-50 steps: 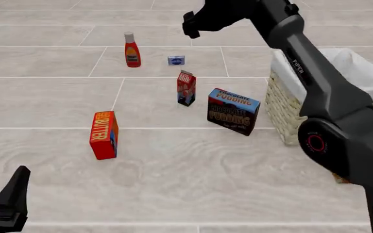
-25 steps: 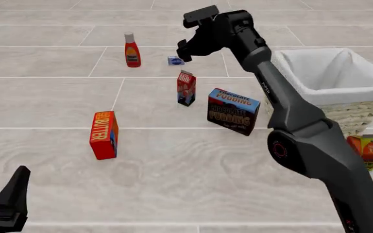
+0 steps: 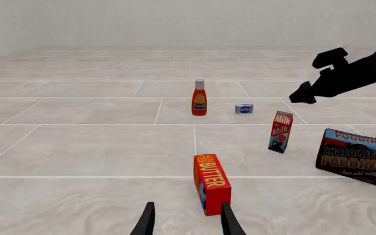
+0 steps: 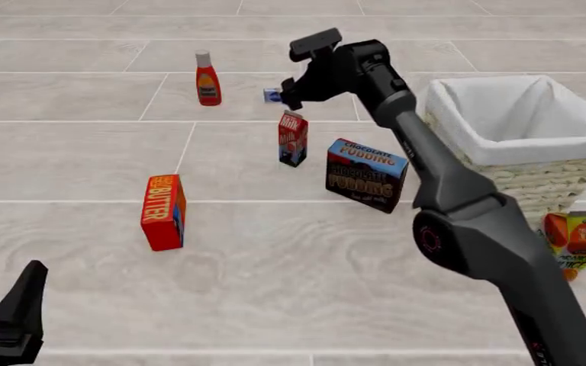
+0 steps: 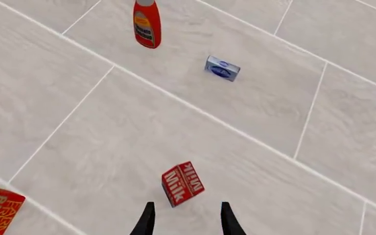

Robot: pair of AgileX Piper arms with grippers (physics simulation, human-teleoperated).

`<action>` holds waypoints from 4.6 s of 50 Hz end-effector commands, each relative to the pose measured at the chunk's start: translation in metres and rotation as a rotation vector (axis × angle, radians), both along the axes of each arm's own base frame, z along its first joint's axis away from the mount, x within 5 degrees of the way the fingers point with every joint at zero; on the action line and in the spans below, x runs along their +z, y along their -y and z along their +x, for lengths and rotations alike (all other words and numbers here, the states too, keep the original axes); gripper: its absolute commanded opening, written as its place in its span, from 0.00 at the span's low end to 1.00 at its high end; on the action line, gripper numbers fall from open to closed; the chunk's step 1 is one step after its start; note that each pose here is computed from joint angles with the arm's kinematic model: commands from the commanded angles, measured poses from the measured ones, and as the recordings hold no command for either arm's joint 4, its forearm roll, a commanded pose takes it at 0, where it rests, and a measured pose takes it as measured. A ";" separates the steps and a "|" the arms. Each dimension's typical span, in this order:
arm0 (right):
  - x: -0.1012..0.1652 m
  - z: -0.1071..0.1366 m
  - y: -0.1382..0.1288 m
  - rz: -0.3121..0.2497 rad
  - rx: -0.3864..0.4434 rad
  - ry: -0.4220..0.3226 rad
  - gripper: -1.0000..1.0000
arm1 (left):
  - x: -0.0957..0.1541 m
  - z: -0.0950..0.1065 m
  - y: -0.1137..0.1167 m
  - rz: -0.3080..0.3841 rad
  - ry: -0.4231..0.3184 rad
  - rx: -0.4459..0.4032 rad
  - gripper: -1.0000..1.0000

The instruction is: Pick the milk and place it in the basket.

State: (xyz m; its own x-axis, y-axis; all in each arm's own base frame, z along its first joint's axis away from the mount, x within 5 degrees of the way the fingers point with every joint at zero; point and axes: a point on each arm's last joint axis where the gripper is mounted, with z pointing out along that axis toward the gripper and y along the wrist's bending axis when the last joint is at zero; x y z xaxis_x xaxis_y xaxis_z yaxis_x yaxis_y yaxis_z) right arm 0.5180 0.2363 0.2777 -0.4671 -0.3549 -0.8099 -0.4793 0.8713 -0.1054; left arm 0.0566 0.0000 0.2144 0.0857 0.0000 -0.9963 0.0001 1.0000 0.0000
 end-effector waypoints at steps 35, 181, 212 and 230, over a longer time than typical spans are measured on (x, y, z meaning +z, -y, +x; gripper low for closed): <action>-0.052 0.021 0.000 0.010 -0.021 0.005 1.00 | 0.000 0.000 0.000 0.000 0.000 0.000 1.00; 0.023 0.007 0.005 0.072 -0.014 0.158 0.00 | 0.000 0.000 0.000 0.000 0.000 0.000 1.00; 0.111 -0.021 0.058 0.052 -0.065 0.212 0.00 | 0.000 0.000 0.000 0.000 0.000 0.000 1.00; 0.146 -0.035 0.104 0.029 -0.134 0.209 0.00 | 0.000 0.000 0.000 0.000 0.000 0.000 1.00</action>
State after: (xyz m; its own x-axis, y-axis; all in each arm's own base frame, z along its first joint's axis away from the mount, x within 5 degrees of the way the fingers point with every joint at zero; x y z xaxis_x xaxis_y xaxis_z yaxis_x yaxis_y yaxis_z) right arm 0.4973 0.1622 0.3898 -0.3427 -0.3087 -0.8873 -0.3822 0.9086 -0.1685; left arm 0.0566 0.0000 0.2144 0.0857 0.0000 -0.9963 0.0000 1.0000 0.0000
